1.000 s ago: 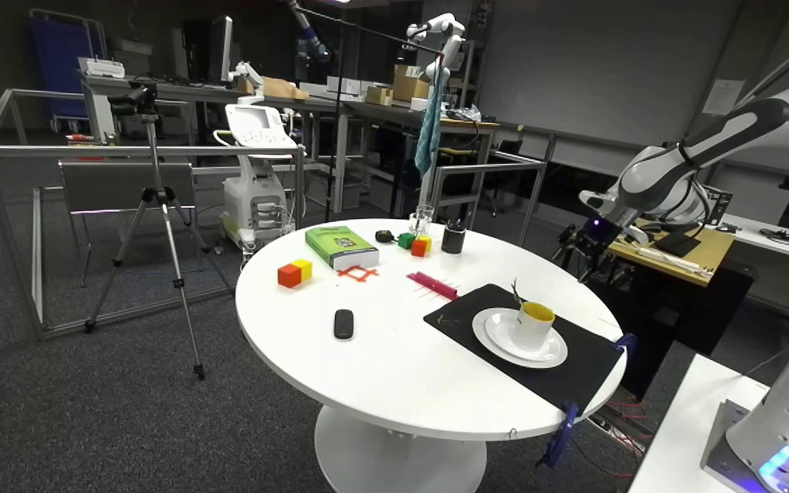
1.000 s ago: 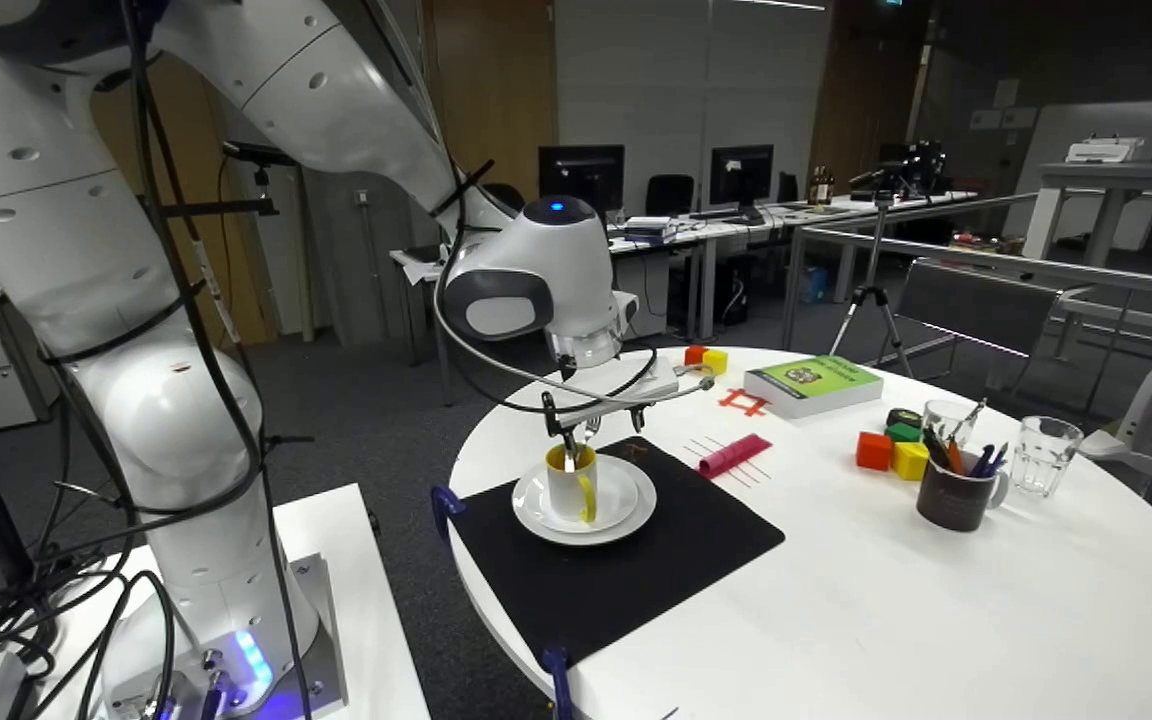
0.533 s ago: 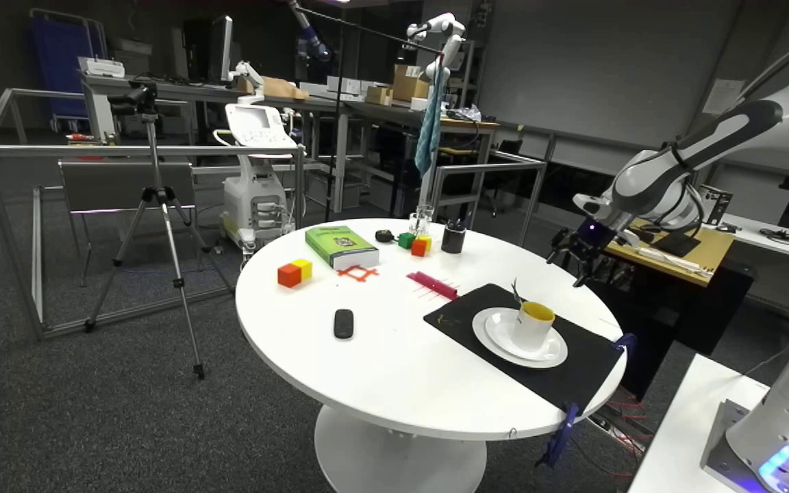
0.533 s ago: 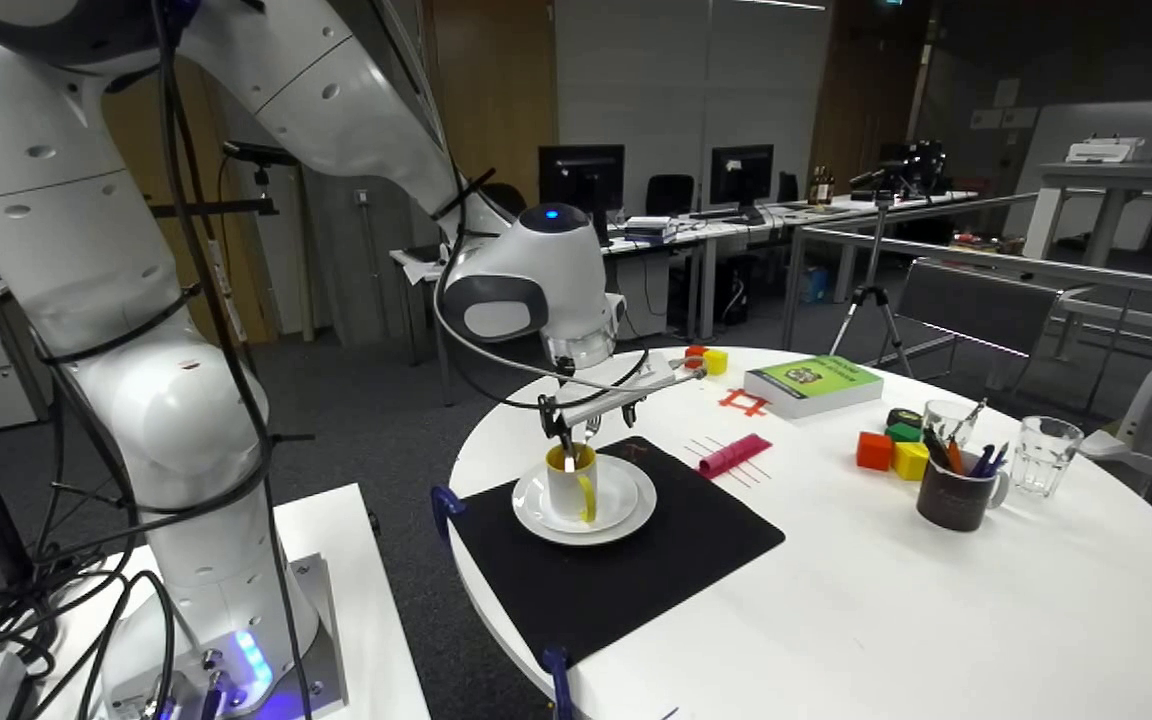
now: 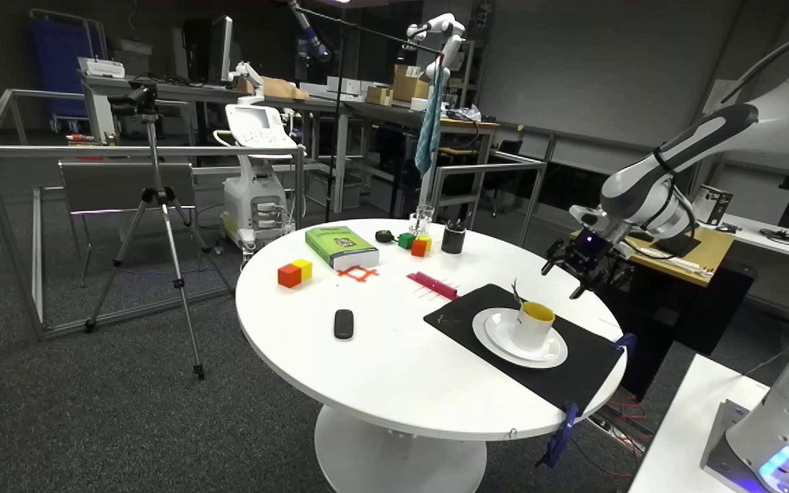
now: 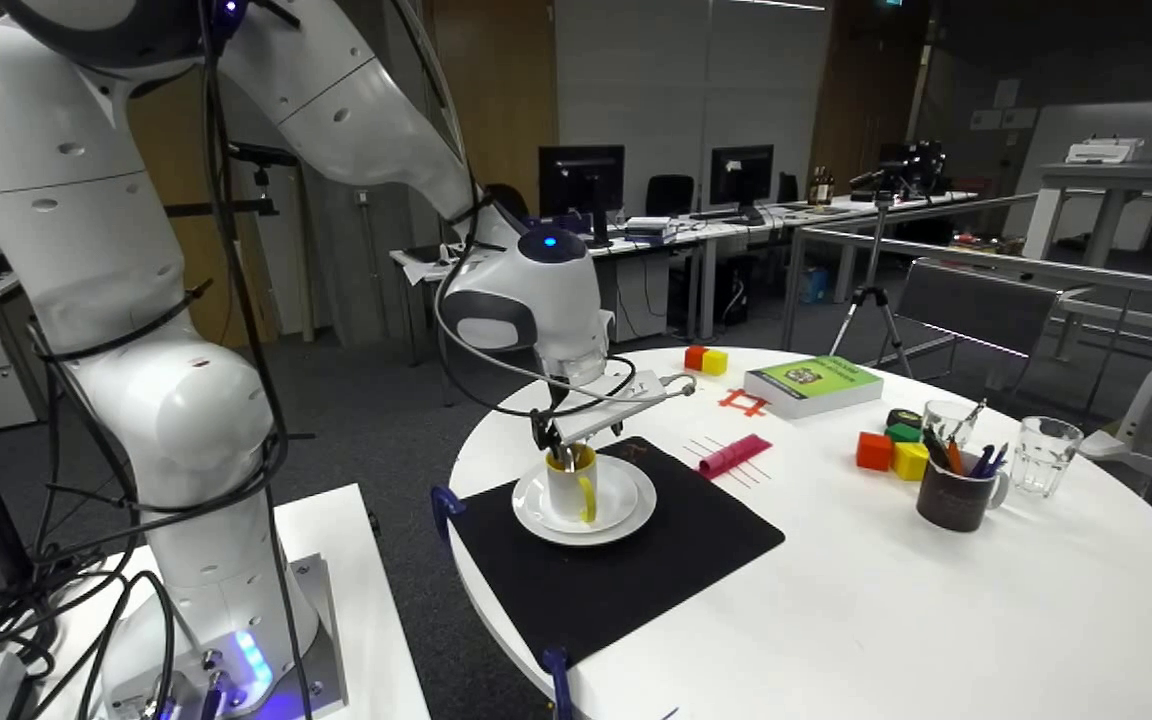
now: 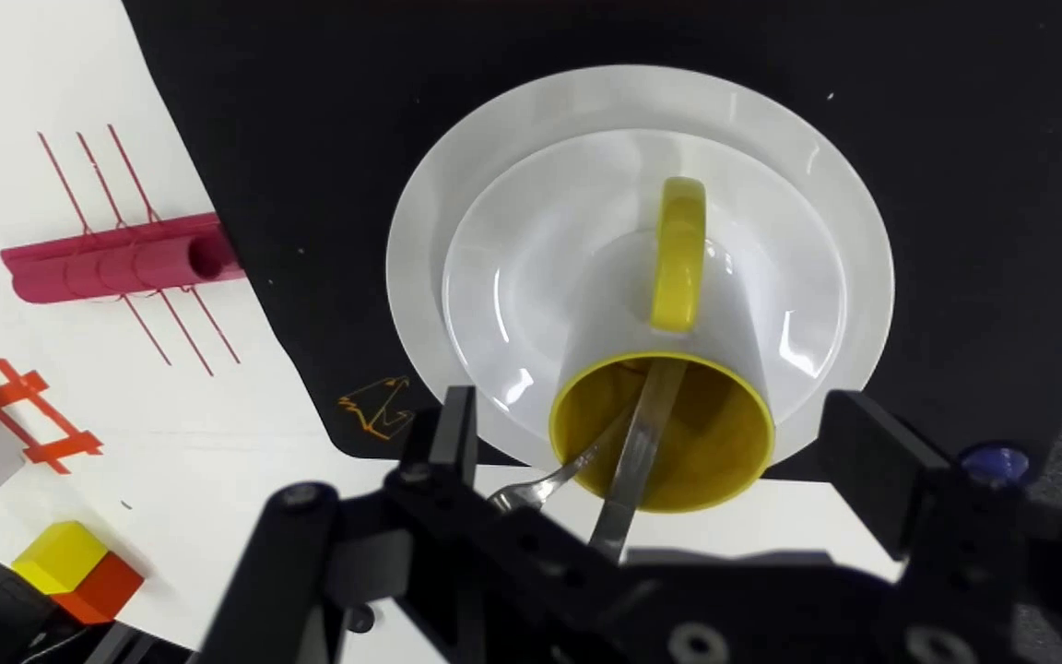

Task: Remove the cup from the plate

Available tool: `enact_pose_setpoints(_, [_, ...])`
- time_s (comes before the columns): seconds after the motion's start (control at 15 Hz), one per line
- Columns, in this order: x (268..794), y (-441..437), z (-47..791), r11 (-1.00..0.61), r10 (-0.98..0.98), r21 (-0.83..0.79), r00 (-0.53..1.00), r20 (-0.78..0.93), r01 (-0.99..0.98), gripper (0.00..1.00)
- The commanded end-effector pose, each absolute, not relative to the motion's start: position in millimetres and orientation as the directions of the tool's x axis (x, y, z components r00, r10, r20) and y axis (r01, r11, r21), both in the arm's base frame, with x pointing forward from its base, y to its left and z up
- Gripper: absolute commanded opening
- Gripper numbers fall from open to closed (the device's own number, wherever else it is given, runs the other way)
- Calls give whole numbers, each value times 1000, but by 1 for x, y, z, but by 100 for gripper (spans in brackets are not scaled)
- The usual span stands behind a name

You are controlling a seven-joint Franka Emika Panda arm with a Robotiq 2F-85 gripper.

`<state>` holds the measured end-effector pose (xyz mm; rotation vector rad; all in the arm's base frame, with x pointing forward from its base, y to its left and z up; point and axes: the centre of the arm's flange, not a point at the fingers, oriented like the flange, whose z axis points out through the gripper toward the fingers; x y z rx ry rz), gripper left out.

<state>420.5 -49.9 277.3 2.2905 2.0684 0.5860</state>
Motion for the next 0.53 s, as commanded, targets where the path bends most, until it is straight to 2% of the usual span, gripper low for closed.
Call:
enact_pose_setpoints(0.0, [420, -51, 275, -132, 960, 242, 63, 271, 961, 100])
enact_pose_setpoints(0.47, [430, -53, 259, -117, 965, 226, 56, 257, 967, 100])
